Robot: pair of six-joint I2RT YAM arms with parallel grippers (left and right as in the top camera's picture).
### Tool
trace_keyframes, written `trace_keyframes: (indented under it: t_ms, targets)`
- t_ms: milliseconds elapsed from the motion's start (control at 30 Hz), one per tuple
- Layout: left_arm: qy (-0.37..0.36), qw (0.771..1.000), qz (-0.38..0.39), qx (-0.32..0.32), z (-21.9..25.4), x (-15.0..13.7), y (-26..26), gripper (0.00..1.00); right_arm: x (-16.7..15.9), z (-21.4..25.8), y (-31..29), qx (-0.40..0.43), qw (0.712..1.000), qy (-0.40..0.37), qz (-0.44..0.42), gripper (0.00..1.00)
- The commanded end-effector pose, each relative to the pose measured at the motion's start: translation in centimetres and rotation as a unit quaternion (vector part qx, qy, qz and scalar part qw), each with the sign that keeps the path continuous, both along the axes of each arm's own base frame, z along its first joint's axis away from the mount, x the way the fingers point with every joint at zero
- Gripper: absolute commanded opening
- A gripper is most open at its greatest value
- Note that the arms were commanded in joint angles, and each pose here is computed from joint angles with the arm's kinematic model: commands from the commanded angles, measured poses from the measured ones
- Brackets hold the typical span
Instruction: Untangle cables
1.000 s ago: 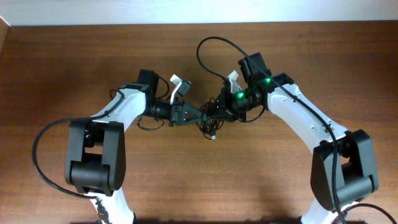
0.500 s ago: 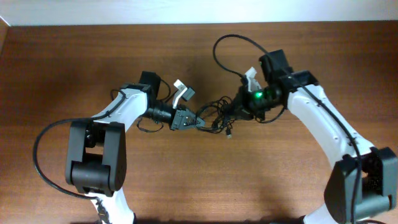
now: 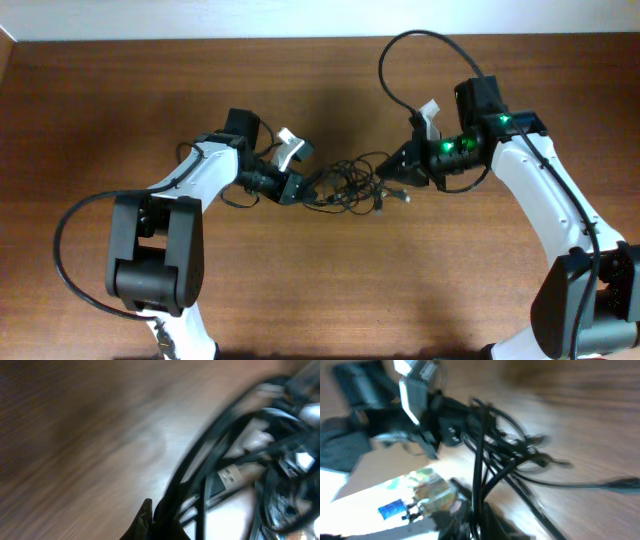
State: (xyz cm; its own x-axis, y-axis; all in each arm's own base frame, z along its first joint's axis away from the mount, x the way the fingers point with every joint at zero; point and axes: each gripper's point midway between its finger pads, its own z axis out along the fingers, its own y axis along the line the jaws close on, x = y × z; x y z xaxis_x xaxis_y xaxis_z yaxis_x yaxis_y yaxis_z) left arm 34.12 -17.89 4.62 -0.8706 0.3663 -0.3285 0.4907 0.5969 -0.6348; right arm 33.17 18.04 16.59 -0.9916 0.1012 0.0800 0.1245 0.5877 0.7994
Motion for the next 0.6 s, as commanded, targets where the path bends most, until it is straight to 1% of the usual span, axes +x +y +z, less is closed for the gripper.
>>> trace_keyframes:
  t_ms: [0, 33, 67, 167, 200, 233, 267, 333, 367, 400, 433, 500, 533, 567]
  targets:
    - [0.063, 0.957, 0.173, 0.225, -4.7, 1.3, 7.3, 0.0, 0.4, -0.4, -2.9, -0.09, 0.995, -0.034, -0.02, 0.04]
    - [0.069, 0.948, 0.195, 0.241, -4.9, 1.4, 7.9, 0.0, 0.1, -1.4, -4.0, -0.132, 0.991, -0.024, -0.027, 0.04]
    - [0.076, 0.934, 0.227, 0.264, -5.1, 1.6, 8.9, 0.01, -0.3, -2.3, -5.1, -0.171, 0.985, -0.011, -0.031, 0.04]
    - [0.088, 0.918, 0.266, 0.281, -5.3, 1.7, 9.7, 0.03, -0.9, -3.4, -6.9, -0.23, 0.972, 0.004, -0.037, 0.04]
    - [0.095, 0.915, 0.277, 0.279, -5.3, 1.7, 9.6, 0.04, -1.2, -3.7, -7.6, -0.25, 0.967, 0.01, -0.038, 0.04]
    - [0.098, 0.917, 0.276, 0.271, -5.2, 1.7, 9.3, 0.05, -1.4, -3.9, -7.9, -0.26, 0.965, 0.014, -0.038, 0.04]
    - [0.098, 0.918, 0.275, 0.269, -5.2, 1.7, 9.2, 0.09, -1.5, -4.0, -8.1, -0.266, 0.963, 0.016, -0.038, 0.04]
    - [0.101, 0.919, 0.274, 0.266, -5.2, 1.6, 9.1, 0.1, -1.5, -4.0, -8.1, -0.266, 0.963, 0.016, -0.038, 0.04]
    - [0.103, 0.929, 0.256, 0.246, -5.0, 1.4, 8.3, 0.12, -1.5, -4.0, -8.1, -0.266, 0.963, 0.016, -0.038, 0.04]
    - [0.104, 0.954, 0.211, 0.186, -4.1, 1.2, 6.1, 0.15, -1.5, -4.0, -8.1, -0.266, 0.963, 0.016, -0.038, 0.04]
    - [0.103, 0.964, 0.19, 0.152, -3.3, 1.3, 4.9, 0.21, -1.5, -4.0, -8.2, -0.268, 0.962, 0.016, -0.038, 0.04]
    - [0.11, 0.973, 0.173, 0.103, -1.7, 1.5, 3.3, 0.3, -1.4, -4.3, -8.8, -0.288, 0.957, 0.014, -0.041, 0.04]
    - [0.117, 0.978, 0.162, 0.063, 0.0, 1.7, 2.1, 0.31, -1.4, -4.4, -9.2, -0.299, 0.953, 0.014, -0.043, 0.05]
    - [0.118, 0.981, 0.152, 0.034, 1.4, 2.0, 1.3, 0.31, -1.5, -4.5, -9.4, -0.305, 0.951, 0.015, -0.043, 0.1]
